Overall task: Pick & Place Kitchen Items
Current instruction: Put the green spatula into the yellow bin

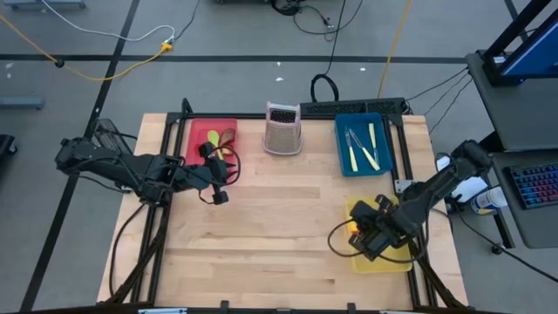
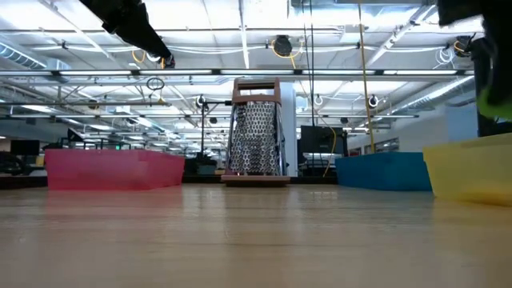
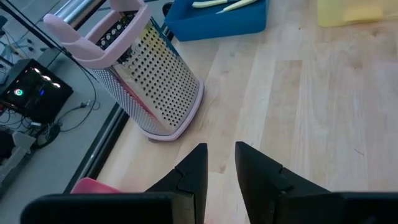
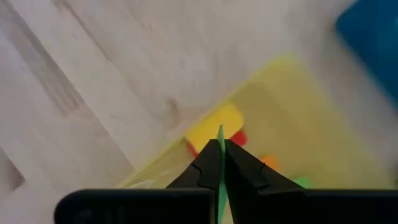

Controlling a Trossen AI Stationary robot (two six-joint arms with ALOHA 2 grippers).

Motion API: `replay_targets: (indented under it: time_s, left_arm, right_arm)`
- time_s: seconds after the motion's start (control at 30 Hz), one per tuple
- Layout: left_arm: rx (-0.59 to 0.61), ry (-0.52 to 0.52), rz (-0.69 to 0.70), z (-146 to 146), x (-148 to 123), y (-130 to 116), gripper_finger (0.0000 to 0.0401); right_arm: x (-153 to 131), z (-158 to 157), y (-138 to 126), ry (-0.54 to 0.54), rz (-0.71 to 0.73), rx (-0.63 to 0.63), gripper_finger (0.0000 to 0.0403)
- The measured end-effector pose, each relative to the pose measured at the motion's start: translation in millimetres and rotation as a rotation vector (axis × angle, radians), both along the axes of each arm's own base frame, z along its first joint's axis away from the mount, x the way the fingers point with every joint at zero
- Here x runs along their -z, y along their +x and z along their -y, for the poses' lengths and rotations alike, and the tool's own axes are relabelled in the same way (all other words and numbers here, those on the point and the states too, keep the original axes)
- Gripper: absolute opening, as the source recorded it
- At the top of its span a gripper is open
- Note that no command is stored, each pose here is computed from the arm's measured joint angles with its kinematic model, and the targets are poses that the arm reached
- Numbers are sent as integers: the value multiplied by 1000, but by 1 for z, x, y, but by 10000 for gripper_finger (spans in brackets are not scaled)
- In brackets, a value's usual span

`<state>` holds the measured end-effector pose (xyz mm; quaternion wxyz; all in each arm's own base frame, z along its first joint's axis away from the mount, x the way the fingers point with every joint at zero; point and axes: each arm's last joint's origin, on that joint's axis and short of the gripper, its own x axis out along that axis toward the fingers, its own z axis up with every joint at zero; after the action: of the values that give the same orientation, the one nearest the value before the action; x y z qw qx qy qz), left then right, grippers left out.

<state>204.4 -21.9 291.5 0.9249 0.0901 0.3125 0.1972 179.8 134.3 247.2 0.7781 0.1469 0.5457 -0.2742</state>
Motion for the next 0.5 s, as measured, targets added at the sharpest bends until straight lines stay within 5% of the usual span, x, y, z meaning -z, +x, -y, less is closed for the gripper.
replay_targets:
  time_s: [0.3,0.5]
  left_arm:
    - [-14,-18,9,0,0,0,88]
    - [-27,-36,20,0,0,0,88]
  right_arm:
    - [60,19,-21,31,11,55,4]
    - [76,24,-27,31,12,24,27]
